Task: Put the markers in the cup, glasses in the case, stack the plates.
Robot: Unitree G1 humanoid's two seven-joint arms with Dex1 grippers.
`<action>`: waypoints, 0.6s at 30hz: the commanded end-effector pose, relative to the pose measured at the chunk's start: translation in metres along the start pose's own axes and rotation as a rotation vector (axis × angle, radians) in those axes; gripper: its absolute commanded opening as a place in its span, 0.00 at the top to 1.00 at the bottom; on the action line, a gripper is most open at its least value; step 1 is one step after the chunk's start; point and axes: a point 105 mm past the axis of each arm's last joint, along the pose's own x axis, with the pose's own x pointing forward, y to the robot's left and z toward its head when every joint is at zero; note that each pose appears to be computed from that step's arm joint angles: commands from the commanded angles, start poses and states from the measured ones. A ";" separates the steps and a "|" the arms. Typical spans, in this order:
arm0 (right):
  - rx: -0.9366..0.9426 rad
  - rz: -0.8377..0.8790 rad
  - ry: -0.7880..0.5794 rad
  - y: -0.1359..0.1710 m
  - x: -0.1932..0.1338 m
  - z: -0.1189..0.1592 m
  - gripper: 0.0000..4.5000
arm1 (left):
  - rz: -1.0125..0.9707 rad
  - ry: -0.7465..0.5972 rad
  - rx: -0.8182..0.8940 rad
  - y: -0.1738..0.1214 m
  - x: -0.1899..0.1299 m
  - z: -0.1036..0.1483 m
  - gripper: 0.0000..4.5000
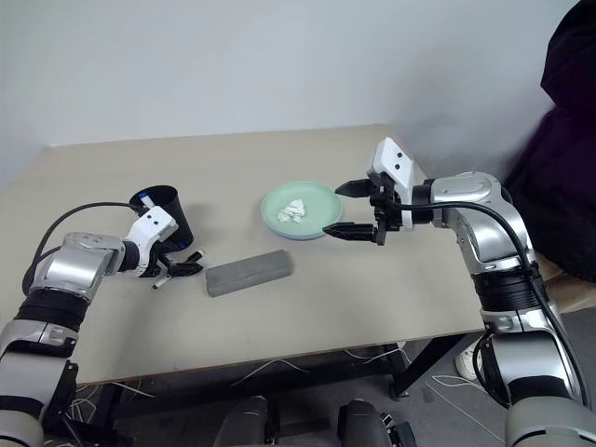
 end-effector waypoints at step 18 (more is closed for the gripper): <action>-0.063 -0.020 -0.044 -0.002 -0.004 0.018 0.00 | -0.029 0.015 0.040 -0.002 0.001 0.002 0.67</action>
